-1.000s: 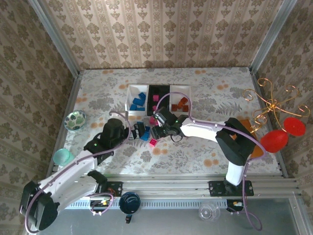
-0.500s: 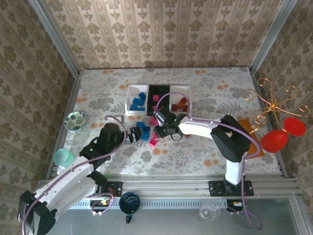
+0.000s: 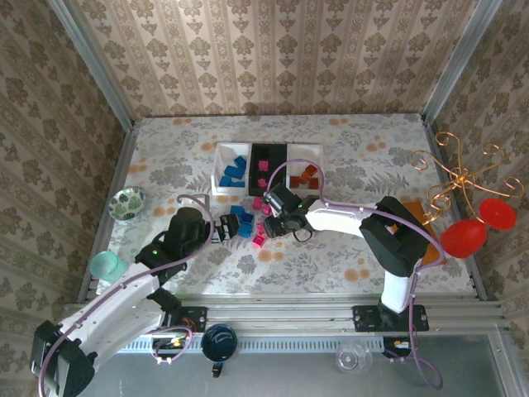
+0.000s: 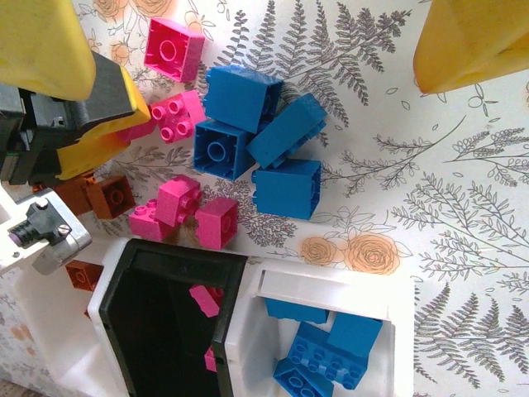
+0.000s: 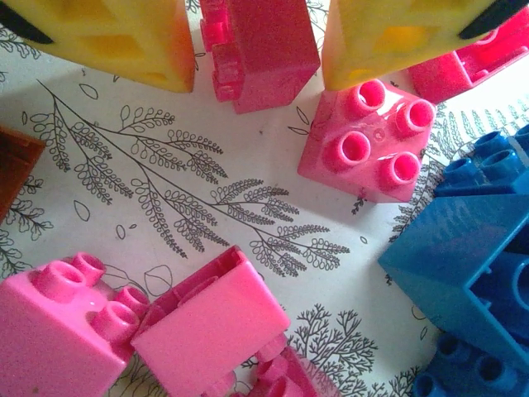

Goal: Sort the legos into containers by color
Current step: Pick up the lego from the center of the table, then place the lego in the container.

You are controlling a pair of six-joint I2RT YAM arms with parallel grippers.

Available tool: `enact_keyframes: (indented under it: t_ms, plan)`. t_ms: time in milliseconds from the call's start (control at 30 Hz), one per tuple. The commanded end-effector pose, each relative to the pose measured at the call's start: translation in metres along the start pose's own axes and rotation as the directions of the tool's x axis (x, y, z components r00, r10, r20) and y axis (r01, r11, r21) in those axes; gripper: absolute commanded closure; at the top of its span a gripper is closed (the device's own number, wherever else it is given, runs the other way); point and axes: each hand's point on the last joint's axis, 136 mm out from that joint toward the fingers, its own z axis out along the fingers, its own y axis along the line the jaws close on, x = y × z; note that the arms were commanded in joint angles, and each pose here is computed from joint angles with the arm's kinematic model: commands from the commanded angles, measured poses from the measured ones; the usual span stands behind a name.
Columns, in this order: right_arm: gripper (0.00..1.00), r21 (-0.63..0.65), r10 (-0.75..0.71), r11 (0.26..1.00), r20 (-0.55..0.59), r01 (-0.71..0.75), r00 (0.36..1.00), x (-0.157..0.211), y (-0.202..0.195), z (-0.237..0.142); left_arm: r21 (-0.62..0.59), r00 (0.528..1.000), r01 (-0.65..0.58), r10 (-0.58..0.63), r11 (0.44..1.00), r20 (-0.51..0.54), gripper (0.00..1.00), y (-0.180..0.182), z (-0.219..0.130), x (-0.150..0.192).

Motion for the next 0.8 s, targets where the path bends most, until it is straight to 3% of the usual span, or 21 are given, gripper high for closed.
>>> enact_keyframes:
  t_ms: [0, 200, 400, 700, 767]
  plan:
    - [0.61, 0.006, 0.004, 1.0, -0.024, -0.003, 1.0, 0.009, -0.002, 0.002, -0.012, 1.0, 0.013, -0.013, 1.0, -0.007, 0.0, 0.005, 0.002, 0.003]
    - [0.75, 0.014, 0.007, 1.0, 0.061, -0.008, 0.998, -0.008, -0.005, -0.032, -0.004, 1.0, 0.013, -0.013, 1.0, -0.013, 0.0, 0.005, 0.003, 0.003]
    - [0.75, 0.0, 0.05, 0.999, 0.238, -0.051, 0.97, -0.077, -0.008, -0.082, 0.001, 0.999, 0.006, -0.006, 1.0, -0.034, 0.0, 0.005, 0.008, 0.009]
    - [0.74, 0.148, 0.157, 0.966, 0.316, -0.212, 0.936, -0.166, -0.056, -0.044, 0.024, 0.996, -0.017, 0.019, 1.0, -0.082, 0.01, 0.001, 0.009, 0.018]
    - [0.69, 0.151, 0.168, 0.963, 0.314, -0.223, 0.935, -0.178, -0.062, -0.036, 0.021, 0.995, -0.019, 0.021, 1.0, -0.099, 0.01, 0.002, 0.01, 0.021]
